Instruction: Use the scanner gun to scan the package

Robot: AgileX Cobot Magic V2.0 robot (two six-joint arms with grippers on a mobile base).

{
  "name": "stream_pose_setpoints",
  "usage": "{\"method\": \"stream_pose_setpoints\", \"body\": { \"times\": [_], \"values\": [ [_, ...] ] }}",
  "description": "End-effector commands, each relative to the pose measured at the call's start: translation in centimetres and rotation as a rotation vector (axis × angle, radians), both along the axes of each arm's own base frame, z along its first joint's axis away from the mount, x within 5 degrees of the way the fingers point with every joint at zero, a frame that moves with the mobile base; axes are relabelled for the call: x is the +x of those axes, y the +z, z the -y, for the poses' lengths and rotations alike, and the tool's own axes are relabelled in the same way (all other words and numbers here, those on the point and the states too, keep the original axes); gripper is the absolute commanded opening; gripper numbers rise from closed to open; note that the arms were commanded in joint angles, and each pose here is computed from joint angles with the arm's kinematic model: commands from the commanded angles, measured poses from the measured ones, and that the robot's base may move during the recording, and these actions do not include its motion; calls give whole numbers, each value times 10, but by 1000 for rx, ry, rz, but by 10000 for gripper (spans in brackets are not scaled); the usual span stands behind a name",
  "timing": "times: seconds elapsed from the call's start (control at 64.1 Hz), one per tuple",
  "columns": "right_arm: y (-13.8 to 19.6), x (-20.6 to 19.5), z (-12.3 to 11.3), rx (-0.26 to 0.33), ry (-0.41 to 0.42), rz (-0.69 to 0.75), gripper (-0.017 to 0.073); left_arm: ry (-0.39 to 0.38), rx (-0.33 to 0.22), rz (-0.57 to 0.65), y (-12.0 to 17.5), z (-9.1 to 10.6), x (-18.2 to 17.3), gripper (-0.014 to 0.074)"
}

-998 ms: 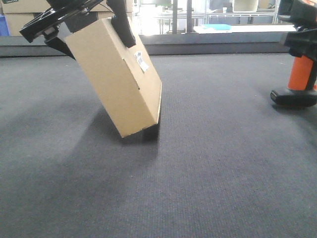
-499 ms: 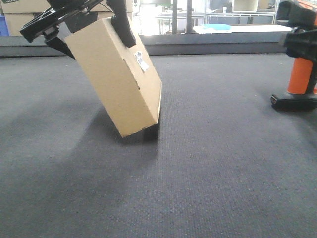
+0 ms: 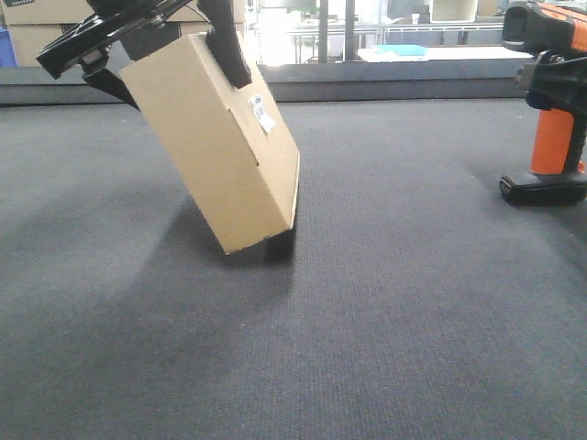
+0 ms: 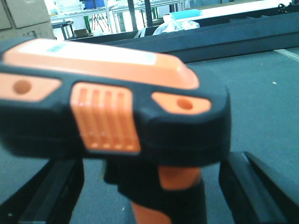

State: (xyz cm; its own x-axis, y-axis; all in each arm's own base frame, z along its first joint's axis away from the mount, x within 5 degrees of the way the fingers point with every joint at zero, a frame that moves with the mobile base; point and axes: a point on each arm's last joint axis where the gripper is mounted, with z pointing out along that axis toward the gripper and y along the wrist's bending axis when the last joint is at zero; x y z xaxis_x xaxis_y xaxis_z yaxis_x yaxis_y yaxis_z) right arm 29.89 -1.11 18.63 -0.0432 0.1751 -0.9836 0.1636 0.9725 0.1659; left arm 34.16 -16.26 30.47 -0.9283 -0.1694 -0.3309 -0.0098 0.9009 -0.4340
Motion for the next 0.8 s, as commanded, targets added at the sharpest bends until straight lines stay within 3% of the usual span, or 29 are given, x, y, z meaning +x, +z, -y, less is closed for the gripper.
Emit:
{"method": "stream_pose_setpoints", "body": {
  "times": [0.0, 0.312, 0.421, 0.53, 0.593, 0.671, 0.78],
  "values": [
    [3, -8, 0, -4, 5, 10, 489, 6, -19, 25, 7, 0, -2, -111],
    [9, -58, -2, -24, 39, 9, 487, -28, 63, 36, 8, -11, -3, -111],
    [15, -81, -2, -24, 38, 36, 487, -52, 94, 65, 14, -25, -2, -111],
    [21, -96, -2, -22, 39, 65, 487, -25, 122, 85, 20, -47, 1, -111],
    [24, -103, -2, -18, 42, 65, 487, -11, 158, 85, 20, -61, 4, -111],
    [27, -109, -3, -11, 49, 49, 487, 13, 245, 94, 17, -82, 9, -111],
    [31, -116, -4, 3, 60, 12, 487, 41, 310, 112, 17, -99, 13, -111]
  ]
}}
